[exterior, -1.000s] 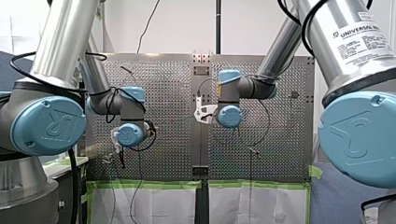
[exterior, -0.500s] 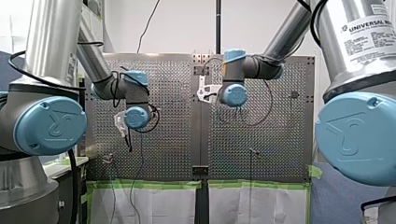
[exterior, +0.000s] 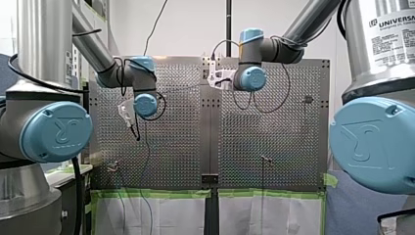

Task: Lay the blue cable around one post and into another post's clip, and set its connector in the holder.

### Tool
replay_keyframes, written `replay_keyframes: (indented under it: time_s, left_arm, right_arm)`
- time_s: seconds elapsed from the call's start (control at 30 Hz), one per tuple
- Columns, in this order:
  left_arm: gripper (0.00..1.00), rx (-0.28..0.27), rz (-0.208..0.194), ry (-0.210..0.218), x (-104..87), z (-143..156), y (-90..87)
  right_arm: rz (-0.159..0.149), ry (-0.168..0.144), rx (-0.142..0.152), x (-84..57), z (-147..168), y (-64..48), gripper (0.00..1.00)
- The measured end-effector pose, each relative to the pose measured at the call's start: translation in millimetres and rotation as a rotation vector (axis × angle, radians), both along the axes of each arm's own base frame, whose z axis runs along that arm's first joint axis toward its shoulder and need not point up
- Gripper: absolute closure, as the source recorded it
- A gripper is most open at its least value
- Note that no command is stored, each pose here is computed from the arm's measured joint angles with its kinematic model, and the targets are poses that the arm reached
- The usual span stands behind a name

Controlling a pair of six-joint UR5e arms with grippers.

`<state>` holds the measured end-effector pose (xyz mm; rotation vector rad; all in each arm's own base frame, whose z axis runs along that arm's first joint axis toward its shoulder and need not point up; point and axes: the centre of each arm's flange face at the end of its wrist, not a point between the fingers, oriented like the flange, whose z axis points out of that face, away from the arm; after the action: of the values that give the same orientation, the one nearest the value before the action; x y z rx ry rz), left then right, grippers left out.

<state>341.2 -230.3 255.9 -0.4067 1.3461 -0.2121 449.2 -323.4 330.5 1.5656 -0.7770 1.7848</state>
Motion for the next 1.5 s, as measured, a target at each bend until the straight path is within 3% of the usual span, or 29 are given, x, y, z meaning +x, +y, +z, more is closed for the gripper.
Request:
replay_keyframes:
  time_s: [0.2,0.5,0.73,0.9,1.07,1.23,1.5]
  left_arm:
    - [1.00,-0.012,0.064,-0.031,6.0,32,10.3]
    - [1.00,-0.052,0.160,-0.097,18.0,89,31.7]
    - [1.00,-0.099,0.163,-0.166,26.8,132,48.4]
    - [1.00,-0.112,0.164,-0.211,29.1,164,62.5]
    - [1.00,-0.106,0.199,-0.245,26.8,194,80.1]
    - [1.00,-0.080,0.224,-0.244,25.4,208,96.4]
    - [1.00,-0.095,0.216,-0.240,44.0,204,117.3]
  right_arm:
    - [0.054,0.053,-0.014,7.5,9,5.2,1.00]
    - [0.086,0.107,-0.015,23.1,18,-2.5,1.00]
    - [0.120,0.075,-0.047,36.8,41,-9.3,1.00]
    - [0.141,0.070,-0.066,44.7,51,-6.4,1.00]
    - [0.168,0.061,-0.075,52.4,58,-0.4,1.00]
    - [0.191,0.020,-0.091,61.4,65,5.1,1.00]
    - [0.205,-0.024,-0.118,73.6,88,8.1,1.00]
